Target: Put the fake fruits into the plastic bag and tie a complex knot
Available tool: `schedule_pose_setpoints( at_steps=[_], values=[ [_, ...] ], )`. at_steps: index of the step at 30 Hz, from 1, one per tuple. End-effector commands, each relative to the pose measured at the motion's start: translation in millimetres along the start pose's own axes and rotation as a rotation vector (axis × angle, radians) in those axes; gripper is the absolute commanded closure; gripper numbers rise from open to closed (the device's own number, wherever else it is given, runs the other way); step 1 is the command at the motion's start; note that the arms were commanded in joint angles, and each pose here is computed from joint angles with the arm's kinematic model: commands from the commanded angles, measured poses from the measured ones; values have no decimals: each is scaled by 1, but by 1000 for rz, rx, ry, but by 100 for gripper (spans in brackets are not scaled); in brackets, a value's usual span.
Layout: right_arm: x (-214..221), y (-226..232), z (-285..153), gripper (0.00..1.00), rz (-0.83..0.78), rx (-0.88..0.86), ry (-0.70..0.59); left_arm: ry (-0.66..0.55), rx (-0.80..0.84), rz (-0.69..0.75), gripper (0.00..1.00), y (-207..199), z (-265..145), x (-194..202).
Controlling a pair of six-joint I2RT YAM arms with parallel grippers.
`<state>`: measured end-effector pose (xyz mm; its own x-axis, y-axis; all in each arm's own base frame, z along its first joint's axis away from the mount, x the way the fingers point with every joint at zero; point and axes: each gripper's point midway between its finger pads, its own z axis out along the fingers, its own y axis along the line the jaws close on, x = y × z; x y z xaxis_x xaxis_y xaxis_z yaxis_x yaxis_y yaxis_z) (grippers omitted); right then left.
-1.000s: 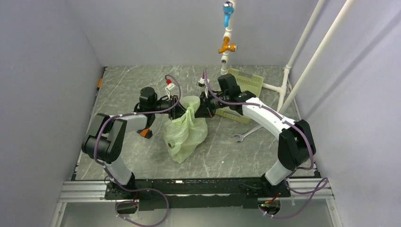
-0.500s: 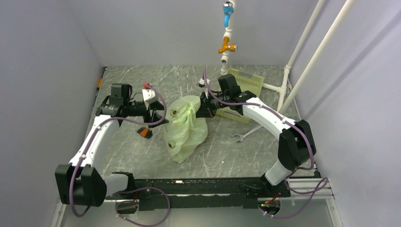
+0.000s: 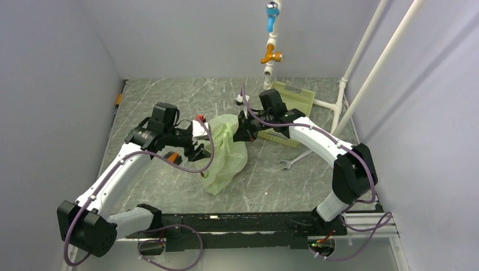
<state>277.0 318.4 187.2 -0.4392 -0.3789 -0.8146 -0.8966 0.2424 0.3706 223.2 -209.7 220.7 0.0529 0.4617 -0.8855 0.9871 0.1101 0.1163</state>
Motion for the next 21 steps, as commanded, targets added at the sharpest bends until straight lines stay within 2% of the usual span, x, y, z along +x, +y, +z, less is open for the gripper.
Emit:
schedule_pose_setpoints(
  at_steps=[1,5,6,10,11,21],
  values=[
    [-25,10,-11,100,-85,7,-53,-27,-45,7,36,19,7,-20],
    [-24,12,-12,100,-95,3,-48,6,-88,-39,48,32,17,-13],
    [-23,12,-13,100,-100,4,-43,16,-102,-57,55,36,17,-12],
    [-15,7,-20,100,-125,36,-13,31,-175,-117,94,47,8,-9],
    [-12,4,-22,100,-131,52,-4,29,-191,-126,100,48,3,-7],
    [34,-35,-62,100,-190,204,158,118,-401,-338,100,85,-37,45]
  ],
)
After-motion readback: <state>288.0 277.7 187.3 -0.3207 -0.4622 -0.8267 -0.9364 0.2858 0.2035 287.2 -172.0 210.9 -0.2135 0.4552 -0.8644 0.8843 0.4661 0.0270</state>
